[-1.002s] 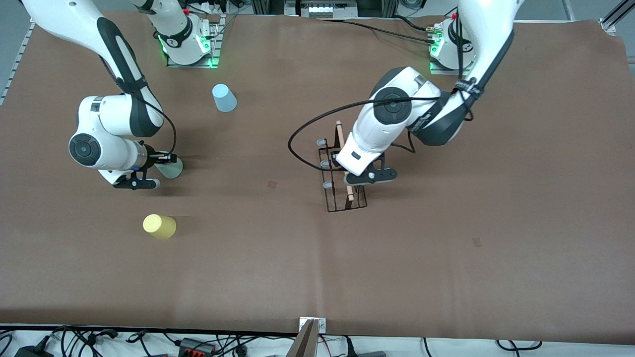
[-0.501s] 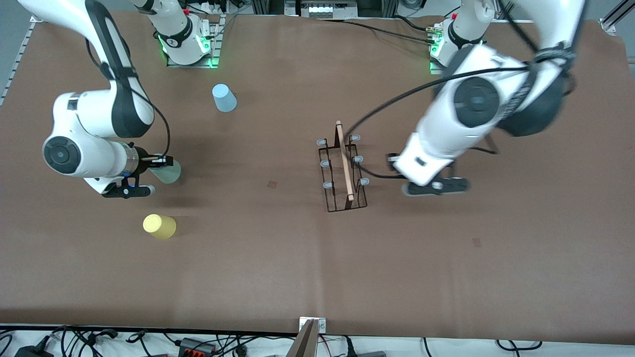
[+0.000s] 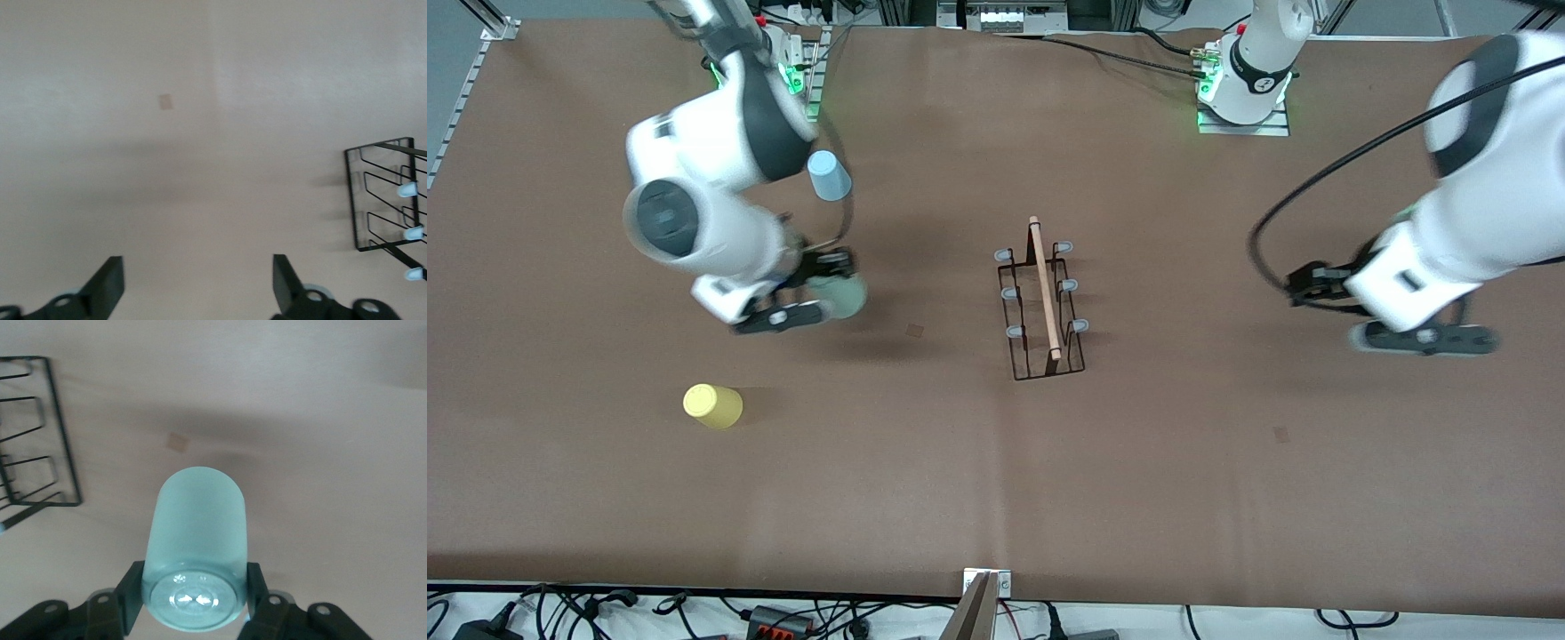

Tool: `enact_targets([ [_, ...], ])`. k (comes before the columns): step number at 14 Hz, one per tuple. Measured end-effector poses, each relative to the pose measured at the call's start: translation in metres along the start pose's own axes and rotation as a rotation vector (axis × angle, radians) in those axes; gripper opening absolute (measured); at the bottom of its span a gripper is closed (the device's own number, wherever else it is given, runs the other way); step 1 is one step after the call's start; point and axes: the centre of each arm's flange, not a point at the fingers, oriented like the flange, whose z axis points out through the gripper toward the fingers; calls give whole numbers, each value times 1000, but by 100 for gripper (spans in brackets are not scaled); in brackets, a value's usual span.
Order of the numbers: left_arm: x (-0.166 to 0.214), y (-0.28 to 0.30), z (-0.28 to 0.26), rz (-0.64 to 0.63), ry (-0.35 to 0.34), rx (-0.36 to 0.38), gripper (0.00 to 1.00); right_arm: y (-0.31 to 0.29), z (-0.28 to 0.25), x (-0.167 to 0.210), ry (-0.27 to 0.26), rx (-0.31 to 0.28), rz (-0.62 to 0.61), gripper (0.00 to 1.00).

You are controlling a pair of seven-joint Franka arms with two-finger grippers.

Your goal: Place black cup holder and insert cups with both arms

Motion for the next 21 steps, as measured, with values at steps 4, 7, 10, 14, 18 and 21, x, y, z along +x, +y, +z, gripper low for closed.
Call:
enact_targets([
  [4,-8,-14,-12,-15,12,4,100,-90,7,-28,14,-18,-5,65],
  [7,-14,-13,-13,-13,7,4,100,-153,23,-42,21,-29,1,65],
  [10,-18,-27,-8,-45,-8,-29,100,-177,47,-44,-10,-24,3,65],
  [14,-19,-32,-9,-58,1,-36,100,-186,62,-36,-42,60,36,65],
  [18,-21,-30,-11,-56,4,-36,100,-190,64,-37,-43,67,34,65],
  [21,-21,-31,-10,-57,5,-36,100,-199,78,-40,-53,57,23,65],
])
